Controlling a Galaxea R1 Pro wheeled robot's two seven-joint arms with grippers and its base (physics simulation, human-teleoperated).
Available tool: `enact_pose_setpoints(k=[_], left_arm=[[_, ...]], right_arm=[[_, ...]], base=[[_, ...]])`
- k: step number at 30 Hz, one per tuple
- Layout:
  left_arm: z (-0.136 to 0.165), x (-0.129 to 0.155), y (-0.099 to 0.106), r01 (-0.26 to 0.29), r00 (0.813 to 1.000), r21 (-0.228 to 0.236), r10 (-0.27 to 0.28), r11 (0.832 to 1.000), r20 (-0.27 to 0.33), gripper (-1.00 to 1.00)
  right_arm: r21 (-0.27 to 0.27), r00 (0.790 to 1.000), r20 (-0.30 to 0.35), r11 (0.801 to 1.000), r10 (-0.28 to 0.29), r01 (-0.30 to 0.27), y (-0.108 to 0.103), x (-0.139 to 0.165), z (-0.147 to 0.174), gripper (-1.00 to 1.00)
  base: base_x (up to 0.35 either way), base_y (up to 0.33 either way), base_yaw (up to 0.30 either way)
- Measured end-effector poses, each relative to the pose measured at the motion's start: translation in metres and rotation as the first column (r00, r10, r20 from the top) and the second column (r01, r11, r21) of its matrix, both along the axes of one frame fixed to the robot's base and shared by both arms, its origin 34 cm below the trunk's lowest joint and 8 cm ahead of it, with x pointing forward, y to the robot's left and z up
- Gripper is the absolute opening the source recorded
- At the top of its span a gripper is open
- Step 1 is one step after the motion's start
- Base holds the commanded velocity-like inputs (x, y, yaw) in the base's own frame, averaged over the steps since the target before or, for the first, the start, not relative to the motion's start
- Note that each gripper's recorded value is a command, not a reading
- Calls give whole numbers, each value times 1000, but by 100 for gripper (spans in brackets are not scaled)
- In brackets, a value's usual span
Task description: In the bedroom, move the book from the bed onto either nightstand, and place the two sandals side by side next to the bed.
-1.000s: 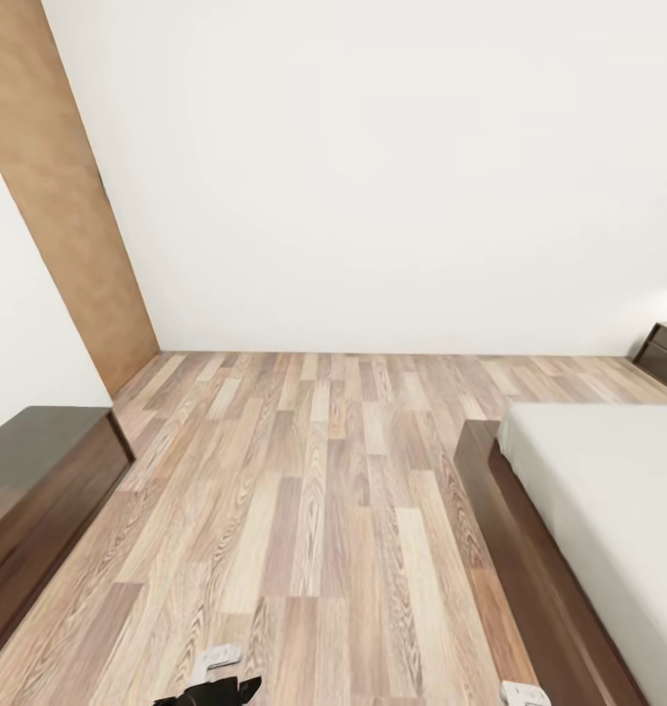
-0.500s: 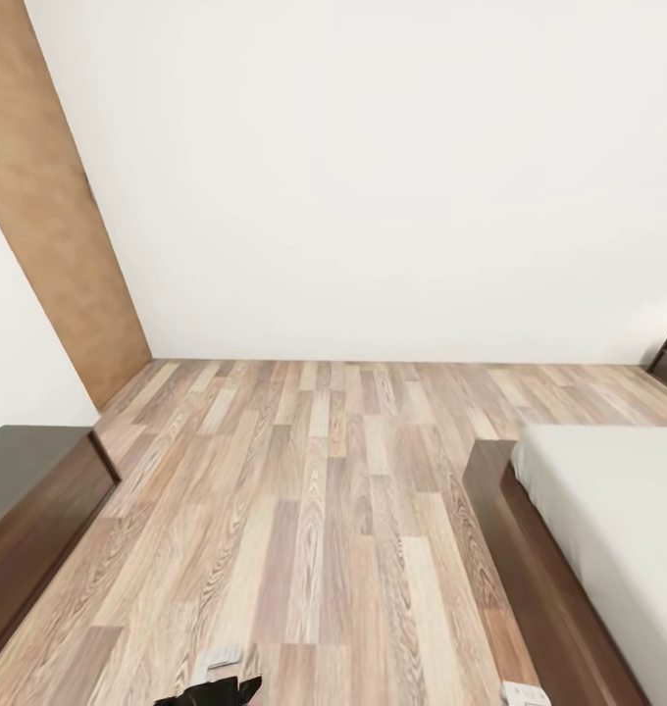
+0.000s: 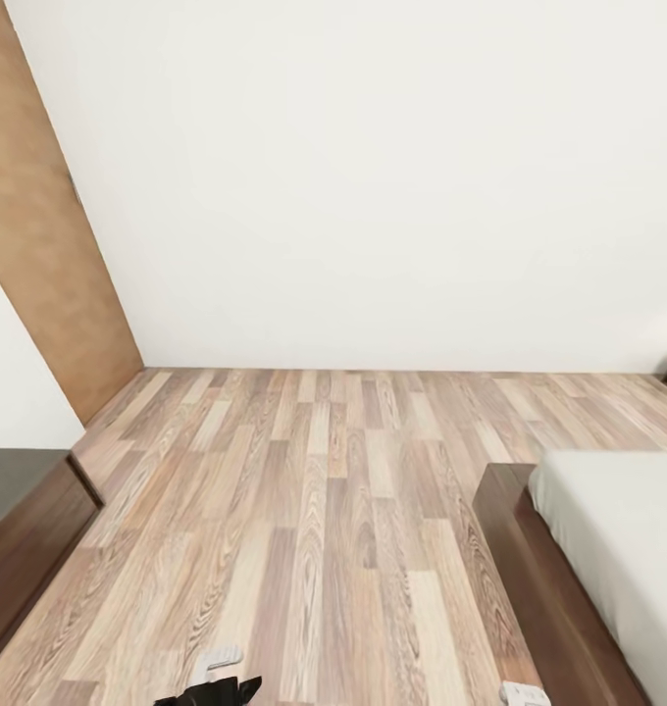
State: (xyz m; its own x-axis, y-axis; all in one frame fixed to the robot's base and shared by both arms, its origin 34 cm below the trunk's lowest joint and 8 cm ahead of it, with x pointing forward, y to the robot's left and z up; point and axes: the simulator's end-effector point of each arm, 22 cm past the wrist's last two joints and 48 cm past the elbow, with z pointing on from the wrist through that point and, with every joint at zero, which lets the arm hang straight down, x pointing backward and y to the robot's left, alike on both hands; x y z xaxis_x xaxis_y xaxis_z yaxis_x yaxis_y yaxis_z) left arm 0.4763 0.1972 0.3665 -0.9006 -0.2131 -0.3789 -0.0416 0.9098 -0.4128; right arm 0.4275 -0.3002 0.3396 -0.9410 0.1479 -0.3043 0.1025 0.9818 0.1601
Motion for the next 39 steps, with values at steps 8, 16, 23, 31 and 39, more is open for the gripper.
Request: enact_pose_setpoints(k=[8,16,23,31,39], left_arm=[[0,0,0,0,1000,0,0,1000,0,100],[0,0,0,0,1000,0,0,1000,0,100],[0,0,0,0,1000,0,0,1000,-1,100],[0,0,0,0,1000,0,0,1000,-1,100],[0,1,3,-2,1000,3,2,1000,0,100]], right_arm=[[0,1000,0,1000,0,0,0,0,0,100],[0,1000,0,1000,0,0,0,0,0,100],[0,1000,0,1000,1,-1,0,0,0,100],[0,1000,0,1000,0,0,0,0,0,100],[-1,1000,2,1000,-1,1,-1,1,0,100]], base=[[328,0,0],[328,0,0],[328,0,0],[328,0,0],[328,0,0]])
